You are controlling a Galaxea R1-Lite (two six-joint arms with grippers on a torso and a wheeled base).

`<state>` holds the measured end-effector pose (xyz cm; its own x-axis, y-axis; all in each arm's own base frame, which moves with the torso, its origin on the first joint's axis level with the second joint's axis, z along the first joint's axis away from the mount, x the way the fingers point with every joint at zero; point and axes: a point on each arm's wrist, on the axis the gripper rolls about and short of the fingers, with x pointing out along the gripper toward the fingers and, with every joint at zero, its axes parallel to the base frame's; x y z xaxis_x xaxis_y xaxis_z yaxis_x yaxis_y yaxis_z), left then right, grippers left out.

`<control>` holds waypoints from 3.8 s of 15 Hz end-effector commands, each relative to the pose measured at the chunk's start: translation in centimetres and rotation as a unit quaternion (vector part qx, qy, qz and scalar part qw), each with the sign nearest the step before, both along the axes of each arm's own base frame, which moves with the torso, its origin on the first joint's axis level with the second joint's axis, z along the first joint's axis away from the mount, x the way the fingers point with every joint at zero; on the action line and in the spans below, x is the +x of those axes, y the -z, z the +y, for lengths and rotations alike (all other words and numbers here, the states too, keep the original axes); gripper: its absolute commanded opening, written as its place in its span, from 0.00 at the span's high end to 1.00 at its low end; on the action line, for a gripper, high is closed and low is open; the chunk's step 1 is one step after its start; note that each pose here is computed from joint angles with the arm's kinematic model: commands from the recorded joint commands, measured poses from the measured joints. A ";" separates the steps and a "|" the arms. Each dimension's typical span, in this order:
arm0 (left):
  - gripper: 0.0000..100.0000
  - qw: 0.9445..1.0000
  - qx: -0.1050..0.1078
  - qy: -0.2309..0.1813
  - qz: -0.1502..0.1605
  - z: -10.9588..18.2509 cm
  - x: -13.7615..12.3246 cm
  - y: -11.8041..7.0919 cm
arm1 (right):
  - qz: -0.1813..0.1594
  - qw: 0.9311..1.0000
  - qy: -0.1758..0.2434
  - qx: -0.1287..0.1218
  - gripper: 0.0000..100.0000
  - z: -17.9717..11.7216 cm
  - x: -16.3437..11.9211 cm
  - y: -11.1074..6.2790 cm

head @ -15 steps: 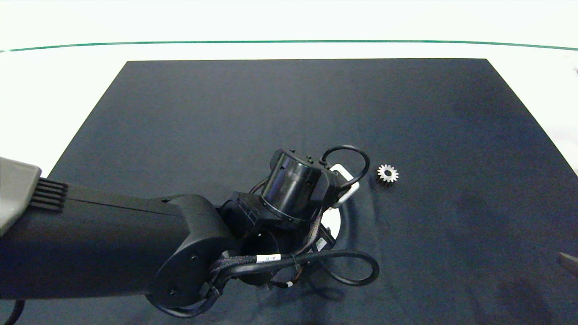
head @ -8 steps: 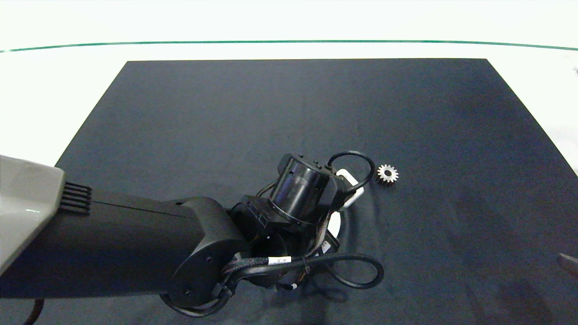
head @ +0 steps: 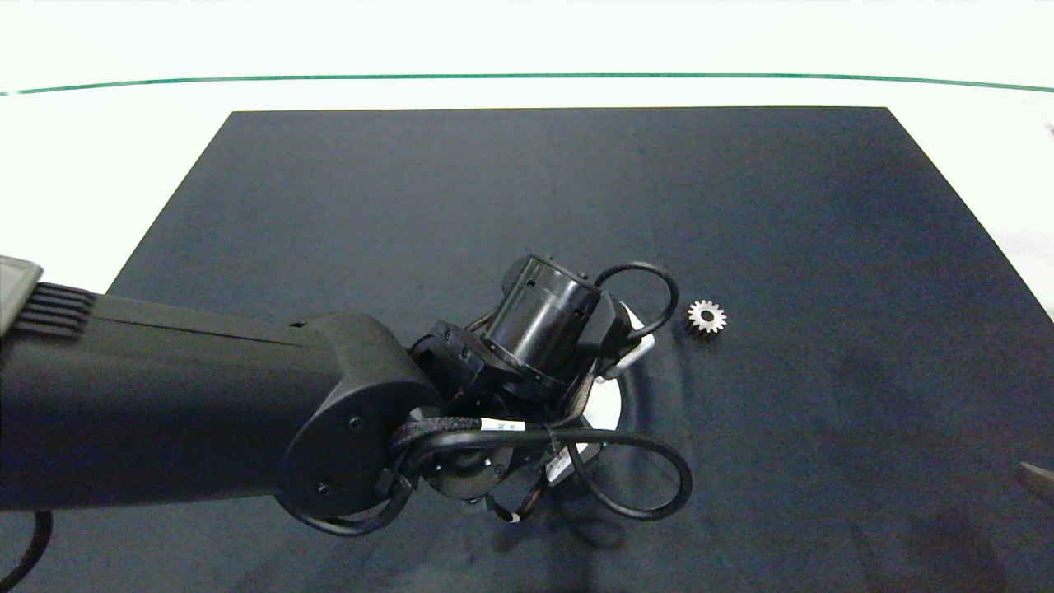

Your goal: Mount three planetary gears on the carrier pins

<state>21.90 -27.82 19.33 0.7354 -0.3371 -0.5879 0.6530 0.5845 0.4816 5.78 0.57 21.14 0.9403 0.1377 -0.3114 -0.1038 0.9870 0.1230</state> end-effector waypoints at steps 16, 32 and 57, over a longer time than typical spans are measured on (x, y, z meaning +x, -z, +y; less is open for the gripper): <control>0.00 1.000 0.021 0.005 0.007 -1.2 0.8 0.2 | 0.003 1.000 0.001 0.007 0.00 0.0 0.0 0.1; 0.19 1.000 0.026 -0.011 0.007 -0.6 2.1 0.1 | 0.004 1.000 0.001 0.007 0.00 0.0 0.0 0.2; 0.68 0.999 0.035 -0.006 0.014 -1.1 2.1 1.0 | 0.004 1.000 -0.001 0.008 0.00 0.0 0.0 0.2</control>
